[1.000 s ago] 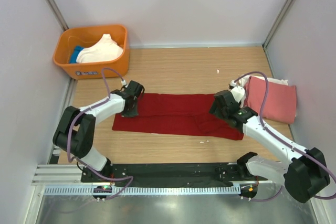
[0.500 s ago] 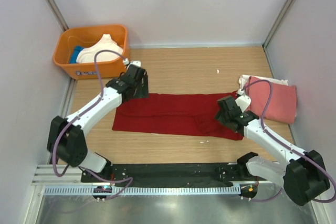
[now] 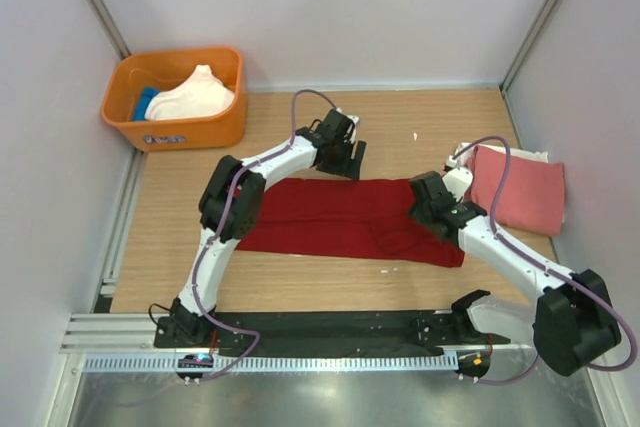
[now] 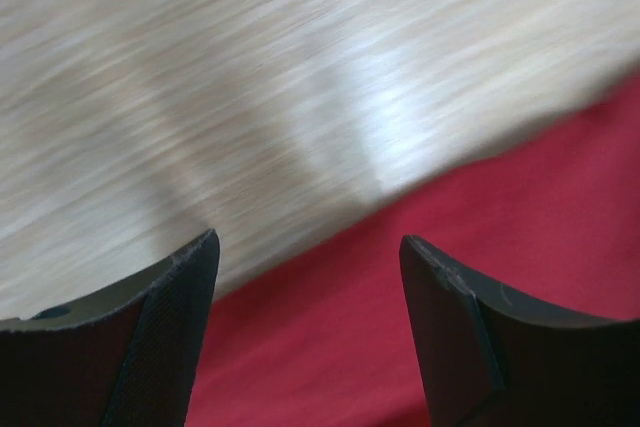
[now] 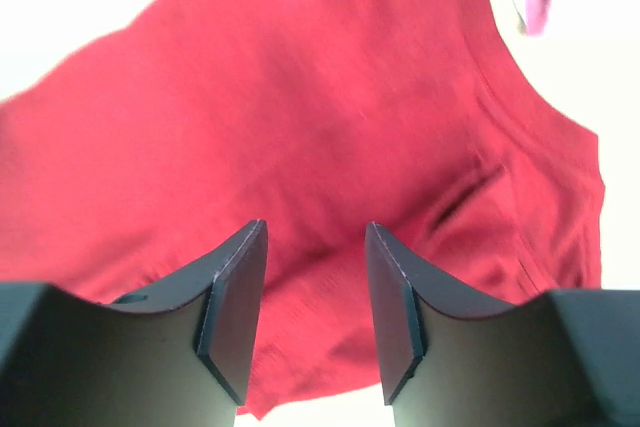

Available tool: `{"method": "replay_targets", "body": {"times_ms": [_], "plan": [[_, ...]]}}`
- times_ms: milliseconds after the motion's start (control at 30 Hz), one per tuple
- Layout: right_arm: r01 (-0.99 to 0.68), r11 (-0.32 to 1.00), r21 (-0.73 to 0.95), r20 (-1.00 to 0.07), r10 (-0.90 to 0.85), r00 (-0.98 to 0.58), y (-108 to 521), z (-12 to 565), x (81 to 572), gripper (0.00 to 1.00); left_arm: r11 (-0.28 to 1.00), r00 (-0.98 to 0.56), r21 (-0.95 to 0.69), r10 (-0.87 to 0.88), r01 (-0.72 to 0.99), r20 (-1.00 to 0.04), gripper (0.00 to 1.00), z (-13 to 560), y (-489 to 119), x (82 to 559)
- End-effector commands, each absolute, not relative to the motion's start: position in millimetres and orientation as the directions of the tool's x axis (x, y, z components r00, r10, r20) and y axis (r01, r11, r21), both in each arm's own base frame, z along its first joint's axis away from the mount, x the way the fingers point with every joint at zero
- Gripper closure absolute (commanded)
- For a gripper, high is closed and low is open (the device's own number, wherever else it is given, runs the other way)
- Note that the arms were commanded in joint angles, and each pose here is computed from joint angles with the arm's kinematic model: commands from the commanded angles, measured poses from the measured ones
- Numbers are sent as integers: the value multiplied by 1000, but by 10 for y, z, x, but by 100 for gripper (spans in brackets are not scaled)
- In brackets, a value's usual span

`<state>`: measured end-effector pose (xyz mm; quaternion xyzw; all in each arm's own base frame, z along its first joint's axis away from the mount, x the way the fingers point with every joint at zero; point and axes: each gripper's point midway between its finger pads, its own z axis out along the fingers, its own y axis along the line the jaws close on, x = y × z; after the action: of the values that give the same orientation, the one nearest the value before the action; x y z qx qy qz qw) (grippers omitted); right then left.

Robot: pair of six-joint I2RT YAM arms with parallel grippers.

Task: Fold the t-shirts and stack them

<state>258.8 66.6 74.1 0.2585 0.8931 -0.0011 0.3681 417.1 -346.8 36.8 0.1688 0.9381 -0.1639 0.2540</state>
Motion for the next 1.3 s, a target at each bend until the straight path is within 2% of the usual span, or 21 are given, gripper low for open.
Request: {"method": "replay_targets", "body": {"times_ms": [0, 233, 267, 333, 400, 433, 467, 667, 767, 900, 1033, 1133, 1167, 1200, 1267], "plan": [[466, 867, 177, -727, 435, -532, 640, 995, 2898, 51, 751, -754, -381, 229, 539, -615, 26, 878, -4064, 4170], [456, 855, 247, -724, 475, -499, 646, 1027, 2932, 51, 534, -695, -493, 281, 687, -662, 26, 931, -4605, 4050], [458, 853, 250, -723, 479, -499, 639, 1031, 2930, 51, 533, -719, -513, 309, 673, -623, 27, 732, -4626, 4012], [460, 851, 253, -723, 482, -495, 618, 1052, 2927, 51, 510, -712, -522, 311, 684, -630, 29, 815, -4747, 4066], [463, 850, 252, -726, 482, -490, 590, 1063, 2915, 50, 527, -743, -534, 364, 661, -562, 30, 494, -4774, 3966], [458, 849, 263, -731, 485, -480, 587, 1095, 2917, 50, 515, -723, -521, 362, 681, -588, 31, 602, -4843, 4017], [458, 848, 266, -732, 487, -476, 575, 1095, 2916, 50, 529, -739, -524, 386, 667, -552, 31, 412, -4837, 3965], [338, 879, 336, -728, 470, -499, 760, 1082, 3053, 52, 539, -736, -507, 410, 672, -539, 39, 291, -4881, 3899], [361, 880, 310, -711, 467, -526, 747, 985, 3163, 56, 512, -738, -532, 426, 674, -524, 46, 278, -4886, 3808], [365, 885, 288, -679, 458, -574, 789, 884, 3285, 60, 491, -730, -540, 453, 683, -512, 49, 293, -4878, 3706], [360, 886, 293, -663, 460, -591, 815, 800, 3295, 60, 503, -734, -535, 487, 679, -473, 59, 230, -4792, 3635], [353, 887, 296, -656, 458, -600, 835, 737, 3298, 60, 516, -730, -517, 496, 683, -470, 79, 184, -4755, 3644], [350, 888, 298, -656, 457, -601, 843, 734, 3304, 60, 519, -729, -512, 494, 684, -473, 92, 177, -4755, 3657], [349, 891, 291, -654, 451, -608, 844, 710, 3303, 60, 524, -731, -510, 488, 683, -478, 97, 184, -4763, 3676], [346, 892, 289, -643, 449, -620, 857, 676, 3283, 60, 536, -728, -494, 473, 685, -496, 100, 204, -4785, 3734]]}}
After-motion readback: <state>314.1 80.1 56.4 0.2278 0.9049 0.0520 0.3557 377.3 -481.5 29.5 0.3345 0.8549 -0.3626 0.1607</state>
